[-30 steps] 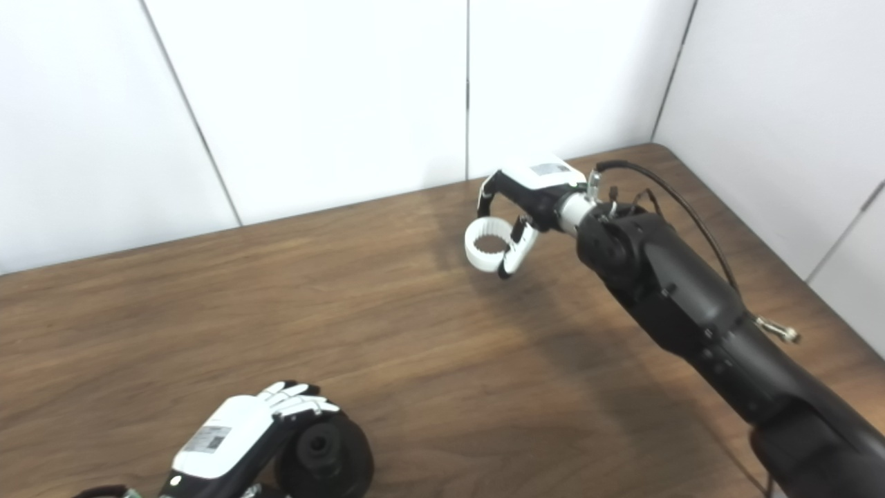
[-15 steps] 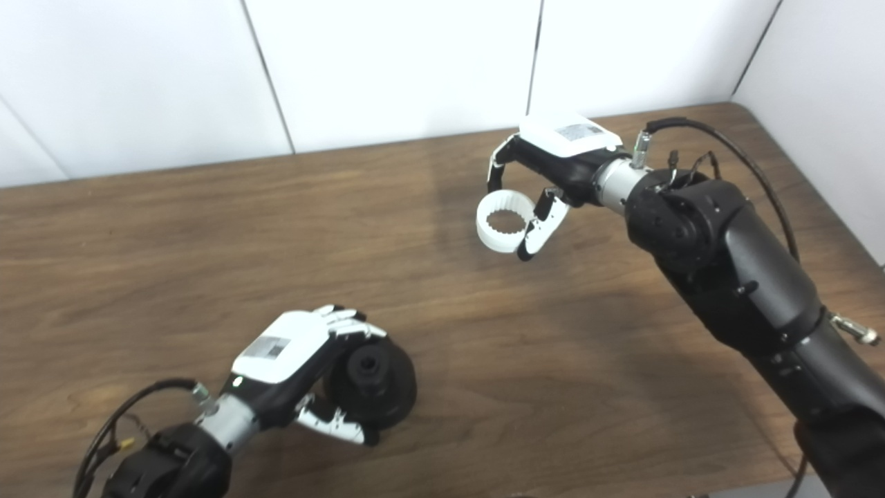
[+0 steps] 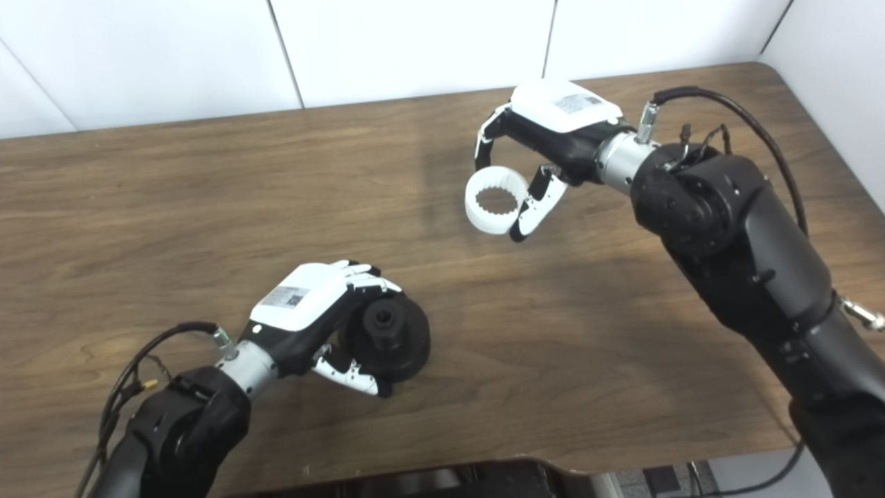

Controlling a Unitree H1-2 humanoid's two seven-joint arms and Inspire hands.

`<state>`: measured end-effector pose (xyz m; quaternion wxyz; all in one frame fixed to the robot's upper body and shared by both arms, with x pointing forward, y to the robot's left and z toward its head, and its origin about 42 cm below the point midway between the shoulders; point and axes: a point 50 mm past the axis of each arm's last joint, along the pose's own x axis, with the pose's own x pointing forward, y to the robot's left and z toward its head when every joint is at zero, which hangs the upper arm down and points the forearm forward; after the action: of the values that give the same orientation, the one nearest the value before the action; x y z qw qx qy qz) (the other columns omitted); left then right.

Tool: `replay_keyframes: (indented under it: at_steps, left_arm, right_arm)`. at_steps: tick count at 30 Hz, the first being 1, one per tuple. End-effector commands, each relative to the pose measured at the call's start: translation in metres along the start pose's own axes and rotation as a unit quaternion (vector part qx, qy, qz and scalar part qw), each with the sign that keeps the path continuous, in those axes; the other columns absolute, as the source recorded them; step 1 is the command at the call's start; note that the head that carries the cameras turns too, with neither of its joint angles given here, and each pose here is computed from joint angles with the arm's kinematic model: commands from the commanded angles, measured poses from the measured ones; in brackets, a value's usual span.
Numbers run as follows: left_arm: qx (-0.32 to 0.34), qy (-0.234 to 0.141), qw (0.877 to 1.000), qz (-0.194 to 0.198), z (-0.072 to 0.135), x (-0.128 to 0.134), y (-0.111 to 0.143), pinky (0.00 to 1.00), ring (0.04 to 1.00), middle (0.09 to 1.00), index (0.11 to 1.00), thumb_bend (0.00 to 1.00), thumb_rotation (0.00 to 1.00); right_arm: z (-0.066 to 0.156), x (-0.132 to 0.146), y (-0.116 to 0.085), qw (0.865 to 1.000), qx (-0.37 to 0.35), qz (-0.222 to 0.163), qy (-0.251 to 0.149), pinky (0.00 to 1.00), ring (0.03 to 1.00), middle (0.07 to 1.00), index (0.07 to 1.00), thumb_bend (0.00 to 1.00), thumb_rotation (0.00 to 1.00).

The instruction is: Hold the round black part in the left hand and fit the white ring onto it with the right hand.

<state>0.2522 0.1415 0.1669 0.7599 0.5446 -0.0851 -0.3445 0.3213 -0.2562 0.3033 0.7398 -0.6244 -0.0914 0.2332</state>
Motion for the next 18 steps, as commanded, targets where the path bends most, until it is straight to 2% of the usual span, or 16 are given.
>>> replay_keyframes:
  at_steps: [1,18]
  left_arm:
    - [0.003,0.028,0.998,-0.057,-0.007,0.0,-0.015,0.95,0.906,0.804,0.481,0.53,0.06]
    - [-0.007,0.029,0.998,-0.056,-0.002,0.006,-0.016,0.93,0.909,0.805,0.482,0.53,0.06]
  right_arm:
    - [0.011,-0.005,-0.015,0.999,-0.007,-0.029,-0.021,0.95,0.875,0.769,0.481,0.53,0.14]
    - [0.056,-0.017,0.006,0.993,-0.014,-0.023,-0.115,0.91,0.851,0.744,0.48,0.53,0.14]
